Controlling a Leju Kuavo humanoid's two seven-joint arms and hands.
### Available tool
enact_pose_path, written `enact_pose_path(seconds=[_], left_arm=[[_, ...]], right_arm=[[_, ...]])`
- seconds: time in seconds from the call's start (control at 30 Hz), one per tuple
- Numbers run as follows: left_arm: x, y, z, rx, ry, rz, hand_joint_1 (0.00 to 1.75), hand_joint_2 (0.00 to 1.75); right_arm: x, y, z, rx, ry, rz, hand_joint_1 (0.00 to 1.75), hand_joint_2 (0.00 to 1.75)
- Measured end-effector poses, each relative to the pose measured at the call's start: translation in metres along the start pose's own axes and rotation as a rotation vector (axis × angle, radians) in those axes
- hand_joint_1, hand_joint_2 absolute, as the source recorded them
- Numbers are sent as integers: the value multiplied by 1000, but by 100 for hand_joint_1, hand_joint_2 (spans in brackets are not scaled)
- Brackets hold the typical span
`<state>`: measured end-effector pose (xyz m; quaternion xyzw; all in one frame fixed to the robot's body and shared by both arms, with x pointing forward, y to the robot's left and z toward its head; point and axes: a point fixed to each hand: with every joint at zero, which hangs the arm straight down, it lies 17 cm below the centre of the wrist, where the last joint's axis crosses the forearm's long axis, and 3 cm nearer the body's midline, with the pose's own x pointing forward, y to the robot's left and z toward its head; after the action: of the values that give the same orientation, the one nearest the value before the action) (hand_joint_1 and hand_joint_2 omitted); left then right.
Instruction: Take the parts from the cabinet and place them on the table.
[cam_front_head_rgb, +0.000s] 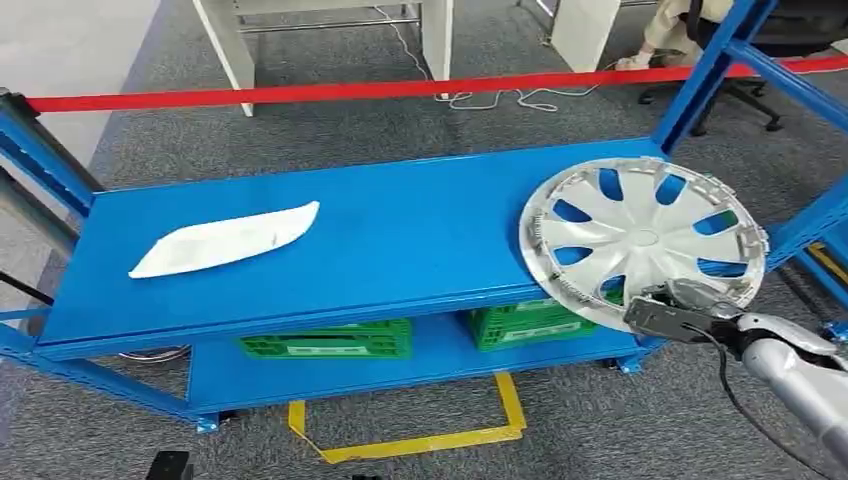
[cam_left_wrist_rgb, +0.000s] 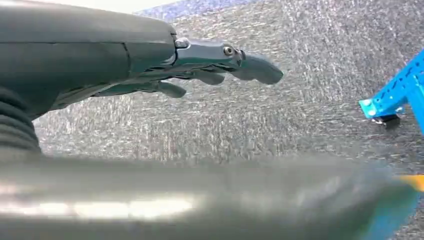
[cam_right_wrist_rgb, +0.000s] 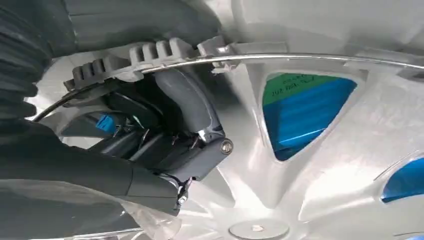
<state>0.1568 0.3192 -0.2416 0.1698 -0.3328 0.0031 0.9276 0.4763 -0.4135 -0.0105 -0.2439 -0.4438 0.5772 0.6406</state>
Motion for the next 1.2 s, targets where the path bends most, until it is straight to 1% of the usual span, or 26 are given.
enact_pose_path(seconds=[0.17, 0.37, 0.5, 0.67, 0.87, 1.03, 1.1, 1.2], left_arm=[[3, 0, -1, -9, -13, 10, 0, 175], [2, 9, -3, 32, -9, 4, 0, 175], [-2, 13, -3, 50, 13, -6, 0, 175], [1, 12, -5, 50, 15, -4, 0, 175], [2, 10, -4, 48, 16, -4, 0, 175], [-2, 10, -3, 47, 21, -6, 0, 175], [-1, 11, -3, 50, 20, -8, 0, 175], [1, 13, -5, 55, 17, -14, 0, 175]], right_arm=[[-4, -12, 3, -35, 1, 2, 175, 175], [-10, -20, 8, -56, 5, 7, 175, 175], [-10, -22, 9, -50, 7, 20, 175, 175], [6, -66, 4, -134, -30, 56, 175, 175], [18, -81, 2, -164, -60, 69, 175, 175], [19, -83, 2, -171, -60, 78, 175, 175], [25, -91, 2, -200, -76, 102, 175, 175], [37, -114, 1, -264, -100, 134, 175, 175]])
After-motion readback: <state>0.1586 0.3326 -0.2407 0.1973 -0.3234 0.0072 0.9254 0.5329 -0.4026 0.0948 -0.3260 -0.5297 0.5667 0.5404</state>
